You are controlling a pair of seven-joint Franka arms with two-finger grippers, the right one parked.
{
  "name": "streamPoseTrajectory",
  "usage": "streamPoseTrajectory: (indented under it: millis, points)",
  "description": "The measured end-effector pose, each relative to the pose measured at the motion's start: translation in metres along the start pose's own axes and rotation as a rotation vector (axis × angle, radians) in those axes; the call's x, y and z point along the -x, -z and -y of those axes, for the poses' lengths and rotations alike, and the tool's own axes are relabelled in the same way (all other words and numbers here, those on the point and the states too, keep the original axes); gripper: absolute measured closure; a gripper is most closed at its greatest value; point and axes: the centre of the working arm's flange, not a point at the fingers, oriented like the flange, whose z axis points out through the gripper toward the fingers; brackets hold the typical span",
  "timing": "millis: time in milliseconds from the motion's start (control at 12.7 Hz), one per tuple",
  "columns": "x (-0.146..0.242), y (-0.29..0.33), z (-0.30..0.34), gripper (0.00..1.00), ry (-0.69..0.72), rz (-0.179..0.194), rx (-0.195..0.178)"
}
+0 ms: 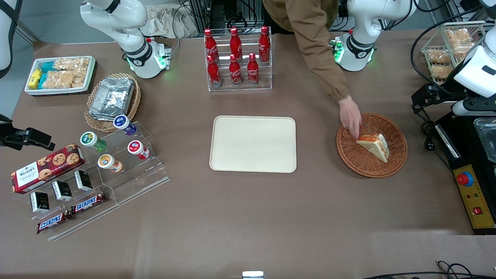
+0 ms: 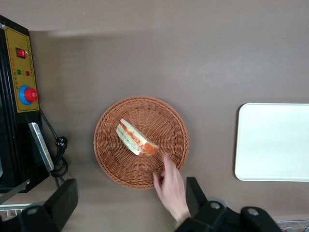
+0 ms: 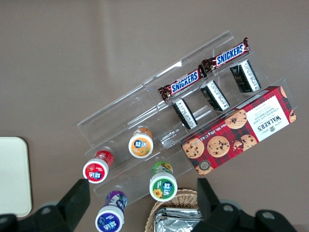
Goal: Place sandwich from basket to tray
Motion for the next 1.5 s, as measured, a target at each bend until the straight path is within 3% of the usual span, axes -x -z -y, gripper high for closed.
streamPoseTrajectory:
  millis: [315,551,630,787,1024,1260,1496]
  points:
    - [0.000,-0.003,0.000,0.00,0.058,0.011,-0.001]
    - [0.002,-0.051,0.002,0.00,0.314,0.092,-0.022]
    - [0.003,-0.081,0.005,0.00,0.400,0.096,-0.027]
    - [0.013,-0.154,0.015,0.00,0.552,0.057,-0.018]
    - [0.049,-0.249,0.025,0.00,0.684,0.033,-0.007]
    - [0.080,-0.310,0.041,0.00,0.757,-0.030,0.020]
    - [0.101,-0.360,0.051,0.00,0.826,-0.069,0.026]
